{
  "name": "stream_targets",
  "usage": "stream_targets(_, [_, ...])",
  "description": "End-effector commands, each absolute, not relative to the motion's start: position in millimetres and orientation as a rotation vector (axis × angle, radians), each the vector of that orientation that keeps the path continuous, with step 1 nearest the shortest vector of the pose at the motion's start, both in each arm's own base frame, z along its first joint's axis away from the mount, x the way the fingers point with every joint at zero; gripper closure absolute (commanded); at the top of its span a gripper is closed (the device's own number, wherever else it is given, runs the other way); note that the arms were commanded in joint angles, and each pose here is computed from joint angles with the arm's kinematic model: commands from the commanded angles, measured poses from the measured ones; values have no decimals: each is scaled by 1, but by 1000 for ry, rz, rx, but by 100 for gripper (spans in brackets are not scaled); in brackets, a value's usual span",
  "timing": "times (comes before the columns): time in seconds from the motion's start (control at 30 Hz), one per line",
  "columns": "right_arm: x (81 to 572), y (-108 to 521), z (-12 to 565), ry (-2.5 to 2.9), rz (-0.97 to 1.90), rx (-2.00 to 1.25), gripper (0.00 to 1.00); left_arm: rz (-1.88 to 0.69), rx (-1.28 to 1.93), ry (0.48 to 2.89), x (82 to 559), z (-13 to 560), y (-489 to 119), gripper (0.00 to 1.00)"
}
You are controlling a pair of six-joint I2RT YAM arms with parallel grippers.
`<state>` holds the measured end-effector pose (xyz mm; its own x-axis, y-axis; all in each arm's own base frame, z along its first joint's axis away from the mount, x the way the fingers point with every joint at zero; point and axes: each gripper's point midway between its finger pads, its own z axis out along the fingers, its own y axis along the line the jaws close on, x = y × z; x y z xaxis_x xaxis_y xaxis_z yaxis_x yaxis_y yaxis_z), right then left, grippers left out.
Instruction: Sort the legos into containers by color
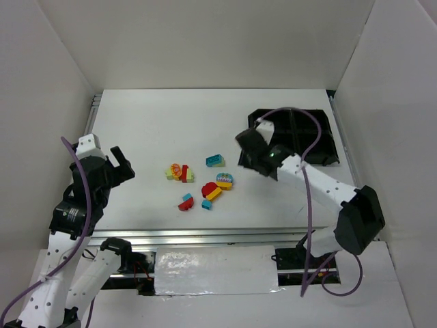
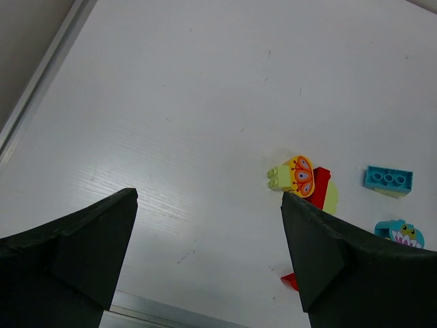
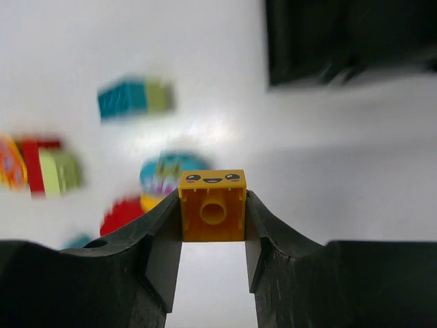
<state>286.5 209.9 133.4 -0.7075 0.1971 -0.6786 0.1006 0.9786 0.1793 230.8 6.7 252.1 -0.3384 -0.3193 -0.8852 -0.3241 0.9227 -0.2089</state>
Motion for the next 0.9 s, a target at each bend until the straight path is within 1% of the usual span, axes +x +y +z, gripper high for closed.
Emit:
stream_targets(0.0, [358,147,169,2266,22,299,100,-4,-451,1925,235,256,6,0])
stream_targets(0.1, [394,121,175,2273,-73,346,100,-13,-438,1928,236,256,4,0])
stream_targets(0.13, [420,109,179,2259,-107,390,100,-14,-434,1933,237,255,3,0])
stream_targets(0.17, [431,101,180,2258,-138,409,100,-20,-428,1936,237,255,2,1])
stream_targets(0.2, [445,96,162,2292,-191,423,100,-26,-423,1940,237,254,0,0])
stream_targets(0.23, [470,84,185,2241,-182,487,100,-35,-410,1943,238,254,-2,0])
stream_targets(0.27, [476,76,181,2267,-211,504,100,-52,-395,1948,239,253,-5,0])
stream_targets(0.3, [498,77,182,2261,-208,500,100,-58,-387,1953,239,252,-7,1])
stream_targets(0.4, [523,60,167,2277,-293,521,100,-80,-360,1951,238,253,-13,1])
stream_targets(0.43, [525,55,161,2291,-317,525,98,-84,-356,1950,237,254,-15,1])
stream_targets(0.47, [529,49,158,2291,-328,538,88,-88,-350,1949,237,254,-16,1])
stream_targets(0.5, [533,48,152,2302,-331,538,87,-98,-335,1950,236,254,-19,1])
stream_targets(0.57, [535,45,148,2301,-338,539,79,-112,-320,1950,237,254,-22,0])
stream_targets(0.6, [535,44,151,2294,-345,536,71,-114,-317,1952,237,254,-23,0])
stream_targets(0.63, [536,43,151,2287,-354,534,30,-120,-307,1956,237,254,-25,0])
stream_targets(0.67, [535,41,154,2277,-359,538,19,-123,-303,1958,237,253,-26,0])
stream_targets(0.7, [534,39,162,2261,-361,544,14,-131,-293,1961,237,253,-28,0])
stream_targets(0.73, [533,38,167,2249,-363,546,11,-135,-286,1961,237,254,-29,1])
stream_targets(0.77, [533,39,173,2240,-353,545,3,-138,-283,1961,238,253,-30,0])
stream_targets(0.8, [530,40,185,2220,-337,544,0,-139,-279,1965,238,253,-31,1])
stream_targets(0.87, [526,45,199,2195,-319,535,0,-149,-268,1968,238,253,-33,0])
